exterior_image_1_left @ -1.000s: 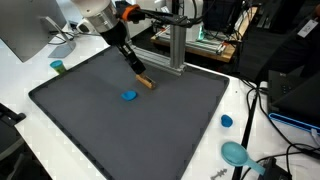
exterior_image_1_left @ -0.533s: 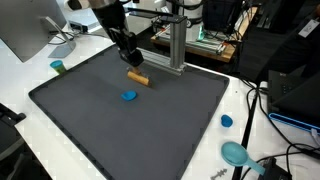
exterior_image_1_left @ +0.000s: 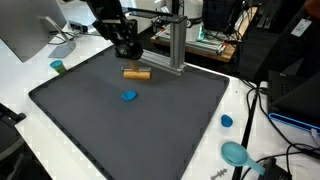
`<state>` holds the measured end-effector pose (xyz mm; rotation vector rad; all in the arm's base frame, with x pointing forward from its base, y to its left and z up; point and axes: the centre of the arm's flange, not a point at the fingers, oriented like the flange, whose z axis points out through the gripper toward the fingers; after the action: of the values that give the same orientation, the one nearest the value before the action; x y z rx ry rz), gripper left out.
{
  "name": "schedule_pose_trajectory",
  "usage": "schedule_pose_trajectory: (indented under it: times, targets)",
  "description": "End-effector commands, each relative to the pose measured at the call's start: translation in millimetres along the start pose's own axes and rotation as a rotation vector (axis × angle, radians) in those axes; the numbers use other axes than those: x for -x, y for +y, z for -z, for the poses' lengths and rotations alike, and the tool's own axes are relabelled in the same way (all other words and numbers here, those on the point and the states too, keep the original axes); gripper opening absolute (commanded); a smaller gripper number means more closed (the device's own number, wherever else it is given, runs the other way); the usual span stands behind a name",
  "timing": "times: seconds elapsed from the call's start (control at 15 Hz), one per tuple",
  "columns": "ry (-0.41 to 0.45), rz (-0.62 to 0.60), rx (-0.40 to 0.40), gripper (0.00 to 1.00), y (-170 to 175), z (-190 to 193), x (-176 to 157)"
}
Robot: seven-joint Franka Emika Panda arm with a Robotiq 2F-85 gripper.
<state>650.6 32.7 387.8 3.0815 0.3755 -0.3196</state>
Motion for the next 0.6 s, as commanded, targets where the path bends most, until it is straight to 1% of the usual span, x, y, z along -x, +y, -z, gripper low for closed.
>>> schedule_pose_trajectory:
  times: [0.0,0.07,0.13,0.2,0.27,0.33,0.4,0.47,0.53]
  targets:
    - [0.064,0.066,-0.035,0.22,7,15,-25]
    - [0.096,0.061,-0.068,0.22,13,13,-26]
    - [0.109,0.049,-0.092,0.22,20,12,-25]
    - [0.071,0.039,-0.037,0.22,4,6,-18]
    - [0.074,0.034,-0.041,0.47,9,3,-19]
    - [0.069,0.033,-0.041,0.47,10,1,-20]
    - [0.067,0.034,-0.042,0.22,9,-1,-20]
    - [0.081,0.086,-0.052,0.22,8,-4,-20]
    - [0.117,0.185,-0.07,0.22,9,-2,-17]
